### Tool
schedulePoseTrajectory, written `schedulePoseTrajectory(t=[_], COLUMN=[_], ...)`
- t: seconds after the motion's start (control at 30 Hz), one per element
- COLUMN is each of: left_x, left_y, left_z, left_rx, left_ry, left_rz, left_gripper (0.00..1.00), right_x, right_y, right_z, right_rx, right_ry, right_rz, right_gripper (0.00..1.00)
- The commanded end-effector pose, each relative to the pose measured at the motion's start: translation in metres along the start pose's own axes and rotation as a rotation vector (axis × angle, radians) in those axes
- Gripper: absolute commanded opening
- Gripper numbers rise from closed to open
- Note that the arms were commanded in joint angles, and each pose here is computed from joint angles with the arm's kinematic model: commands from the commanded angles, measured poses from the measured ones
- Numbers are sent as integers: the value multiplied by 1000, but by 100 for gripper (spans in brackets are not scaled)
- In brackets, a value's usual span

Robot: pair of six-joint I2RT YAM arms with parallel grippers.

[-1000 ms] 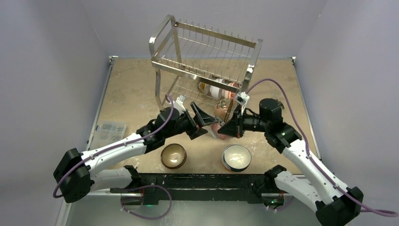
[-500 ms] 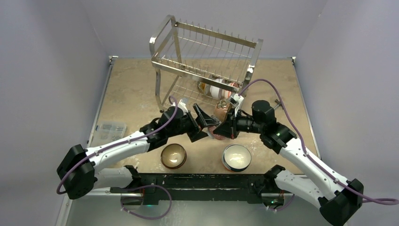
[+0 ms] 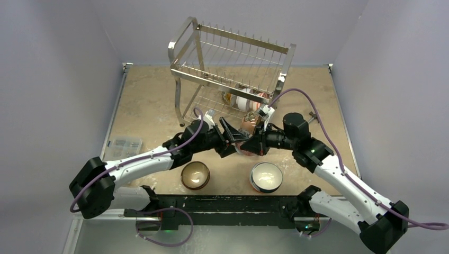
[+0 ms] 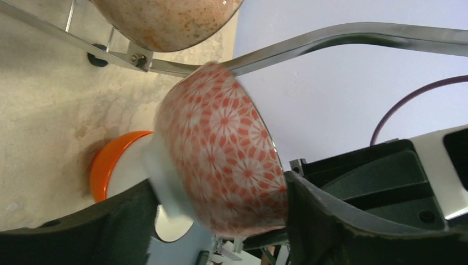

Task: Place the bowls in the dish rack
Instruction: Place the bowl in the dish rack.

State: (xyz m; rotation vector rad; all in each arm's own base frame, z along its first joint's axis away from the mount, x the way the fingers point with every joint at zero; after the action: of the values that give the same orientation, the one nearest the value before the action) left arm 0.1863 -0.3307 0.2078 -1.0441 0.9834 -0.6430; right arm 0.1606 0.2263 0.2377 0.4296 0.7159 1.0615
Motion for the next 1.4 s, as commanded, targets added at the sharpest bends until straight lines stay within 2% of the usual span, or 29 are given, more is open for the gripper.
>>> schedulePoseTrajectory(t=[0.0,0.13,0.17,0.37,0.53,0.7,0.93,1.07,1.37], left_x=[3,2,2,0,-1,-5,-17,-23,-13], left_y=[8,12,14,19,32,40,47,48,26], left_z=[-5,-5,-5,-2,7,20,56,83,123], left_rx=[-43,-49,-49,-42,-32,-12,105,235,559], left_ry=[14,4,3,-15,-29,-52,-150,-214,-297], left_rz=[-15,-17,-14,-23,7,23,106,180,215], left_gripper=[63,41,34,1,0,0,0,0,0], right_x=[-4,-4,-4,-4,-8,-12,-15,-17,-17], right_y=[23,22,22,18,17,13,6,4,1], right_z=[29,28,28,29,30,32,34,33,31], right_rx=[-96,-93,-92,-80,-69,-65,-49,-40,-30], right_ry=[-115,-117,-119,-130,-151,-180,-211,-218,-225], right_rz=[89,82,79,51,29,-12,-68,-86,-99], right_gripper=[0,0,5,51,71,82,86,86,87])
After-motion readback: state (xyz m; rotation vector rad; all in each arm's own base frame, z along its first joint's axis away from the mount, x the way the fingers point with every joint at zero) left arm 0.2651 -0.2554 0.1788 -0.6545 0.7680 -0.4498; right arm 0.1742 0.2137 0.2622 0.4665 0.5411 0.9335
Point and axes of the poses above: each gripper's point midway between its finger pads, its own x axis out along the fingers, its own y axis along the line the jaws close on, z = x × y, the point moved 3 cm from there along -x, back along the fingers, and after that the axes turned 8 degrees about x, right-handed, at the moved point
